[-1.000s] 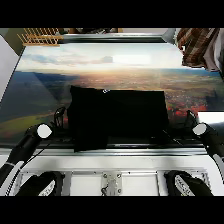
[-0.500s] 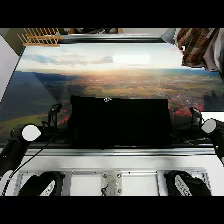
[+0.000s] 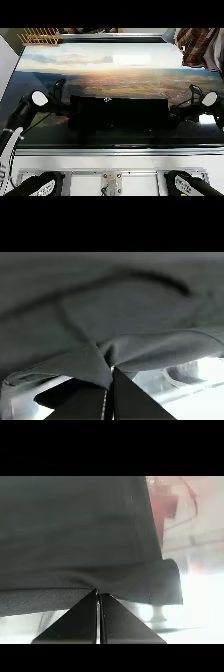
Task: Fold the clothes and pants, and hang the long-sleeved shirts on hangers.
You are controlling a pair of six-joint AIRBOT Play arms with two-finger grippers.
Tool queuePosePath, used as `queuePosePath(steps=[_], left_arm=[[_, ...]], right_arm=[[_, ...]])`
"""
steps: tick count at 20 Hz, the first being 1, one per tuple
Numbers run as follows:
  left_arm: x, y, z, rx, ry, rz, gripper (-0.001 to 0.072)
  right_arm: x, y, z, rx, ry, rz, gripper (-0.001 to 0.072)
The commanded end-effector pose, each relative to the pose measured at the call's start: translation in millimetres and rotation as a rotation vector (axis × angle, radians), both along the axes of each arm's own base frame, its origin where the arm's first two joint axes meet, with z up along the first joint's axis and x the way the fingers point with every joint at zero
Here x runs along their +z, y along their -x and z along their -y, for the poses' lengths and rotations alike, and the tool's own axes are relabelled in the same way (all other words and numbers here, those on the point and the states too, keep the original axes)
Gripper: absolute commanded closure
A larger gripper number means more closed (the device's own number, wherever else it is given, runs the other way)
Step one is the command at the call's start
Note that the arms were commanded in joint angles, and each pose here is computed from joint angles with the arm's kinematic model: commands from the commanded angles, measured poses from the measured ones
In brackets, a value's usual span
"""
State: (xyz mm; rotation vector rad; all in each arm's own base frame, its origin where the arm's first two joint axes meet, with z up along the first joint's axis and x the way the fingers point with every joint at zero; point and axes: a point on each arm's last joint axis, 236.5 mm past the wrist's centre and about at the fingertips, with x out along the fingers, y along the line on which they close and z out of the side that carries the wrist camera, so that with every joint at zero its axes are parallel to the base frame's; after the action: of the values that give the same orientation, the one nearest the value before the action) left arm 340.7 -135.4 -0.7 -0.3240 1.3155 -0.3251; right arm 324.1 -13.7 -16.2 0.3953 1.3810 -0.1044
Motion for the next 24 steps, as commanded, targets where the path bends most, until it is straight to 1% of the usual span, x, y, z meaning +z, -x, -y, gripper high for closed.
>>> queuePosePath(steps=[1,6,9,11,12,13,14,15,18,19,20,21,22,24], left_arm=[[-8.8,-44.2,1.2,-0.001,-0.006,0.009,0.0701],[-33.9,-88.0,6.7,0.0,-0.009,-0.018,0.07],[-47.2,-105.2,9.6,-0.005,-0.009,-0.037,0.0701],[-51.8,-113.4,10.5,-0.005,-0.009,-0.039,0.07],[-51.7,-116.8,10.7,-0.004,-0.008,-0.034,0.0636],[-47.9,-121.2,10.9,-0.003,-0.008,-0.019,0.0342],[-41.4,-126.4,10.5,0.001,-0.005,0.001,0.0192],[-33.0,-131.5,9.7,0.002,-0.002,0.019,0.0195],[0.6,-140.3,2.7,-0.005,0.007,0.056,0.0196],[11.2,-137.3,3.7,-0.015,0.008,0.063,0.0226],[18.8,-133.8,4.2,-0.021,0.009,0.068,0.0379],[26.5,-129.9,8.9,-0.035,0.011,0.076,0.056],[32.0,-127.0,15.0,-0.049,0.012,0.086,0.0696],[39.8,-120.2,34.2,-0.089,0.017,0.102,0.07]], right_arm=[[-2.2,-42.4,0.5,0.013,0.007,0.034,0.0704],[-25.2,-82.9,-12.3,0.037,0.017,0.08,0.0704],[-30.8,-102.7,-13.8,-0.012,0.012,0.136,0.0702],[-27.1,-117.1,-17.7,-0.043,-0.02,0.192,0.0693],[-23.6,-123.4,-20.5,-0.059,-0.038,0.22,0.0688],[-18.7,-130.9,-25.0,-0.067,-0.063,0.254,0.0567],[-12.0,-137.9,-29.9,-0.062,-0.088,0.292,0.0235],[-4.3,-143.3,-33.1,-0.053,-0.112,0.324,0.0045],[11.2,-141.4,-14.9,-0.021,-0.141,0.327,0.0056],[8.3,-132.8,2.2,-0.021,-0.14,0.301,0.0056],[1.2,-120.4,20.3,-0.019,-0.142,0.259,0.0056],[-7.7,-106.8,36.8,-0.009,-0.149,0.213,0.0056],[-18.2,-91.2,50.5,0.012,-0.164,0.162,0.0056],[-42.5,-64.8,71.6,0.009,-0.224,0.065,0.0055]])
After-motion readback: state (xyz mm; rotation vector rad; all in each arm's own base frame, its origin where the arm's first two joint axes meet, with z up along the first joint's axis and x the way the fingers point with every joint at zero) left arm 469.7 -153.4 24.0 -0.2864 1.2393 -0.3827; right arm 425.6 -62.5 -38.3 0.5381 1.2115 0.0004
